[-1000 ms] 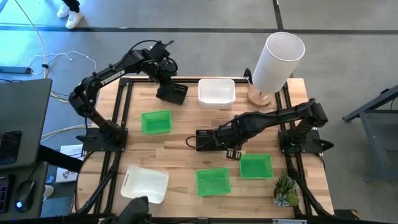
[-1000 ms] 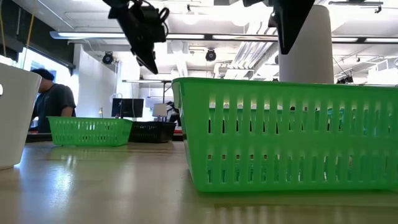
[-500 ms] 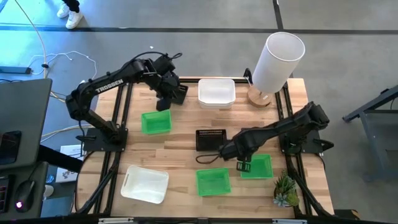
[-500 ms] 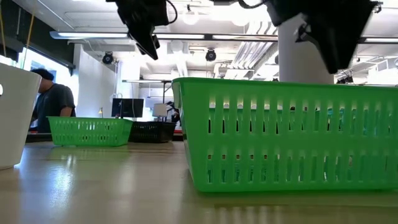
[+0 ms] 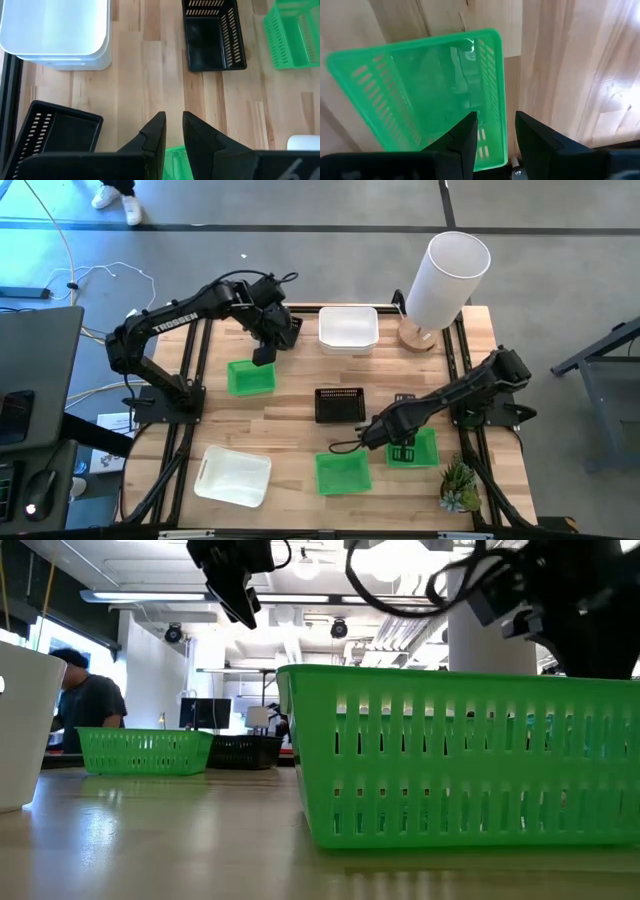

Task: Stack baskets on shelf by color
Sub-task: Stack the bottom right green bin on the bottom left green bin

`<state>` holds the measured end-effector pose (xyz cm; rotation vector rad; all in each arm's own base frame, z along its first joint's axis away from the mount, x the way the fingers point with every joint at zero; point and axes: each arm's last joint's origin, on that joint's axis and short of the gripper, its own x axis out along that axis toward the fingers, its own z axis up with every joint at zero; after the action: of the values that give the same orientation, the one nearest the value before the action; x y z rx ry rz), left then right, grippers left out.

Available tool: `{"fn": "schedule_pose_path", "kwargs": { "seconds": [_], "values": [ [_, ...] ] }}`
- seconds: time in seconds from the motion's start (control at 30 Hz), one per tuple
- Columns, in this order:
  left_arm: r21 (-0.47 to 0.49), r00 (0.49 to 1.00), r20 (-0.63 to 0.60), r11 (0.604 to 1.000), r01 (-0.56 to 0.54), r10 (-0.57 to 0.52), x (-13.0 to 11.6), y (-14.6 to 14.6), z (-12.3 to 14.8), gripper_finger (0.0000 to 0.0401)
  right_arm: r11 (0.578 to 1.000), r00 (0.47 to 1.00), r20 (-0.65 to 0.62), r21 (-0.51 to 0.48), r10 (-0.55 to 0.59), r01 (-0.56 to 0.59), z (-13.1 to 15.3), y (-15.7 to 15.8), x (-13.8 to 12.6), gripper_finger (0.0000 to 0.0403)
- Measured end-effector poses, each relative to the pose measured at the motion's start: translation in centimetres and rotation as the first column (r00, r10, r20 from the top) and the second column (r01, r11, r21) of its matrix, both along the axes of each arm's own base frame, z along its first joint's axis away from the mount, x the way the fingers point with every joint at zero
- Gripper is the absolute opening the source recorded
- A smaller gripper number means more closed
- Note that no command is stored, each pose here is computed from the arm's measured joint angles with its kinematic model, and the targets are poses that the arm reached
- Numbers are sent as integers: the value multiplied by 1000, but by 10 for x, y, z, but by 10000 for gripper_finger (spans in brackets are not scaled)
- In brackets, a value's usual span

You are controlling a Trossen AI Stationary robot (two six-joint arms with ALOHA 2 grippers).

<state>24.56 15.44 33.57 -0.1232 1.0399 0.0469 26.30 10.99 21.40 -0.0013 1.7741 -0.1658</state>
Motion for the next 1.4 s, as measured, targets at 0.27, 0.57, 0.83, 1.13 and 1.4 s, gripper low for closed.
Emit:
{"fn": "schedule_pose_path", "kwargs": {
  "seconds": [0.27, 0.57, 0.83, 1.13, 1.4],
  "values": [
    [-14, 1000, 1, 1000, -23, 23, 1, -1, 0, 51, 997, 999, -35, -69, -33, 31, -30, -6, -14, 118],
    [-73, 998, -42, 996, -55, 52, 5, -10, -14, 51, 990, 993, -21, -86, -114, 112, -54, -10, -23, 113],
    [-121, 995, -101, 992, -39, 26, 12, -29, -42, 51, 989, 989, -43, -59, -141, 138, -58, -10, -27, 20],
    [-25, 988, -149, 999, -38, 34, 18, -47, -44, 51, 988, 989, -50, -65, -141, 137, -49, -9, -24, 2],
    [-3, 996, -80, 999, -36, 35, 6, -62, -23, 51, 983, 987, 48, -92, -154, 158, -20, -9, -20, 0]
  ]
}}
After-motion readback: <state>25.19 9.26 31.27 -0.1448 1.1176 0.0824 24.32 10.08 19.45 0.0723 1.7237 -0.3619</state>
